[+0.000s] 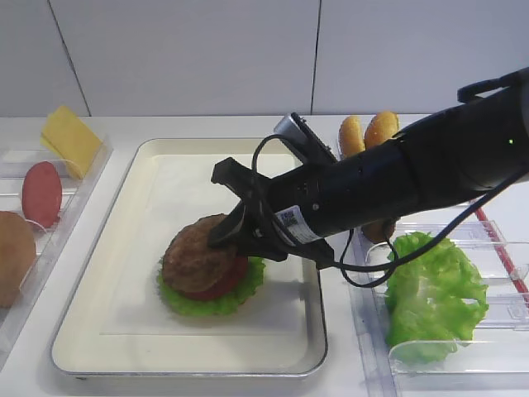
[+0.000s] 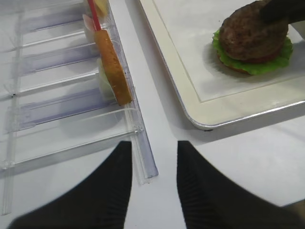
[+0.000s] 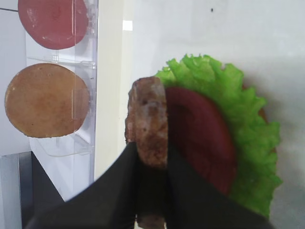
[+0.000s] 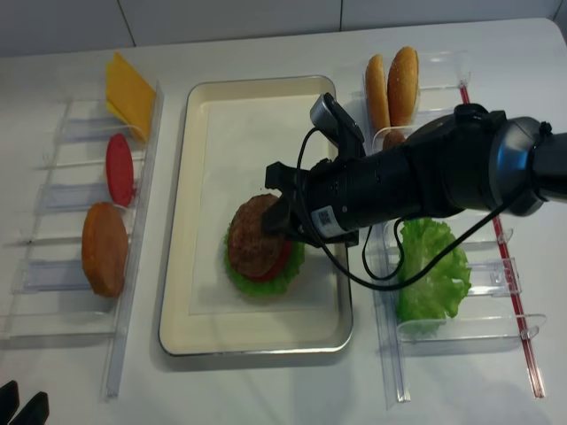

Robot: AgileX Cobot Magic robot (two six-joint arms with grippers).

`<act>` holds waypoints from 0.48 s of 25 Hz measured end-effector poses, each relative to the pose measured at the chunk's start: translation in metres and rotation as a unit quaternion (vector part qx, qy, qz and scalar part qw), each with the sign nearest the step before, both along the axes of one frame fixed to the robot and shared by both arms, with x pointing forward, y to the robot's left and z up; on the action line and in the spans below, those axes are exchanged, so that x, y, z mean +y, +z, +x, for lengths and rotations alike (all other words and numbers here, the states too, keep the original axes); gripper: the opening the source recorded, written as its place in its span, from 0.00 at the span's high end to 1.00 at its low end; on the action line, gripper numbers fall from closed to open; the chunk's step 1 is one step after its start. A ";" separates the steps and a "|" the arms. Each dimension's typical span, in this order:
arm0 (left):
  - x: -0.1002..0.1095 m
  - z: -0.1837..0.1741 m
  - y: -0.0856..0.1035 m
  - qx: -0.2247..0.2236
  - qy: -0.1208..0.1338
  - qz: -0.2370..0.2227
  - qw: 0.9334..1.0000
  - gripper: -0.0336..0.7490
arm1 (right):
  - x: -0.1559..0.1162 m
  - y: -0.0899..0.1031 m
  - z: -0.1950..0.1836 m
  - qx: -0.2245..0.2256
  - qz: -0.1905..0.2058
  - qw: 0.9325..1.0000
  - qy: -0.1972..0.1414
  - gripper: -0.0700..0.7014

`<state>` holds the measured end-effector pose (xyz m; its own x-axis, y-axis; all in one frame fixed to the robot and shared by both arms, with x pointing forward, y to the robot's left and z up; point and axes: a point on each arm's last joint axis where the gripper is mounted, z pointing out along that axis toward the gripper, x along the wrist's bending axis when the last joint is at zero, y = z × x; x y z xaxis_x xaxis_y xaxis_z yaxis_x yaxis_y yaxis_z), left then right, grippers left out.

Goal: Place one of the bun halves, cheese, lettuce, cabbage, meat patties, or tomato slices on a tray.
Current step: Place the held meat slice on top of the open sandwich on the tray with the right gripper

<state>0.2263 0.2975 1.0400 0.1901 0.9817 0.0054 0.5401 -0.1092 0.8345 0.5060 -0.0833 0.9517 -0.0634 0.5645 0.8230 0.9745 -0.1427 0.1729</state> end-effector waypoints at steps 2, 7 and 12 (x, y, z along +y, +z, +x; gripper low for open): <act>0.000 0.000 0.000 0.000 0.000 0.000 1.000 0.67 | 0.000 0.000 0.000 0.000 -0.001 1.000 -0.001 0.74; 0.000 0.000 0.000 0.000 0.000 0.000 1.000 0.67 | -0.001 -0.001 0.001 -0.002 -0.005 1.000 -0.005 0.71; 0.000 0.000 0.000 0.000 0.000 0.000 1.000 0.67 | -0.002 -0.002 0.002 -0.006 -0.014 1.000 -0.013 0.64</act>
<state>0.2263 0.2975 1.0400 0.1901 0.9817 0.0054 0.5401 -0.1092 0.8345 0.5084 -0.0852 0.9499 -0.0584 0.5886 0.8063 0.9686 -0.1622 0.1886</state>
